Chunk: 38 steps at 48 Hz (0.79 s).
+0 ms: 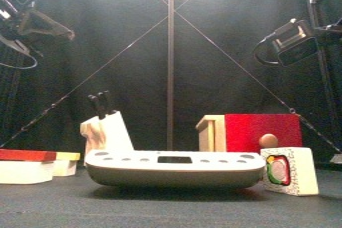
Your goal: Grab sushi piece off table
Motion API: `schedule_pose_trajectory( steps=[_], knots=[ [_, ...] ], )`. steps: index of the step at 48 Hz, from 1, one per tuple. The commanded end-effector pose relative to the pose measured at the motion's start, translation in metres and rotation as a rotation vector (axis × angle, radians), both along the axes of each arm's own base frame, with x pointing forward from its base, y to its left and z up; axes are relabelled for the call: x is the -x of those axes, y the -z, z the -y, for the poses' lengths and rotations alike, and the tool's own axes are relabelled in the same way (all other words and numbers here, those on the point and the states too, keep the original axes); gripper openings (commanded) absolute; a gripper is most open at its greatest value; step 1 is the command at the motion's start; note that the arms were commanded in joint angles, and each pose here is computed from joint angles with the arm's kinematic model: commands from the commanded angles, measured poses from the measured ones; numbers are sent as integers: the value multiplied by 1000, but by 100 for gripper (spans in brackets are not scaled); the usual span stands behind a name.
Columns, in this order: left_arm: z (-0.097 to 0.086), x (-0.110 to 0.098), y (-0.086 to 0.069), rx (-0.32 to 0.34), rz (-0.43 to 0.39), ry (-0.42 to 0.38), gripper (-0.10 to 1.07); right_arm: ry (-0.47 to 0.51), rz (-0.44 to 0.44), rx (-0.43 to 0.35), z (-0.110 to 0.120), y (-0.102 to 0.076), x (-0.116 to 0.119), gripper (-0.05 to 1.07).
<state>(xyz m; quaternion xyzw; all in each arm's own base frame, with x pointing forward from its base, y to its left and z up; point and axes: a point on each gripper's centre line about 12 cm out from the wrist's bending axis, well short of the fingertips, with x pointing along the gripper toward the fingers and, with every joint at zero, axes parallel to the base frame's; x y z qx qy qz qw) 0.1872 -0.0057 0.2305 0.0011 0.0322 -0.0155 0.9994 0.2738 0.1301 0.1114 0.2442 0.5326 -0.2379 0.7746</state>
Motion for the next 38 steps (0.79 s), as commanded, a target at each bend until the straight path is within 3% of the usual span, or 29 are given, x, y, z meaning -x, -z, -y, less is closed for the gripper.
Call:
schedule_pose_trajectory(
  steps=[1, 16, 25, 38],
  knots=[
    [1, -2, -5, 0, 17, 3, -3, 7, 24, -15, 0, -7, -5, 79],
    [1, -1, -3, 0, 14, 3, -3, 18, 26, -16, 3, -8, -7, 61],
    [1, -1, -3, -1, 14, 3, -3, 16, 60, -29, 2, -19, -11, 53],
    [1, -1, -3, 0, 14, 3, -3, 35, 107, -53, 10, -36, -10, 52]
  ],
)
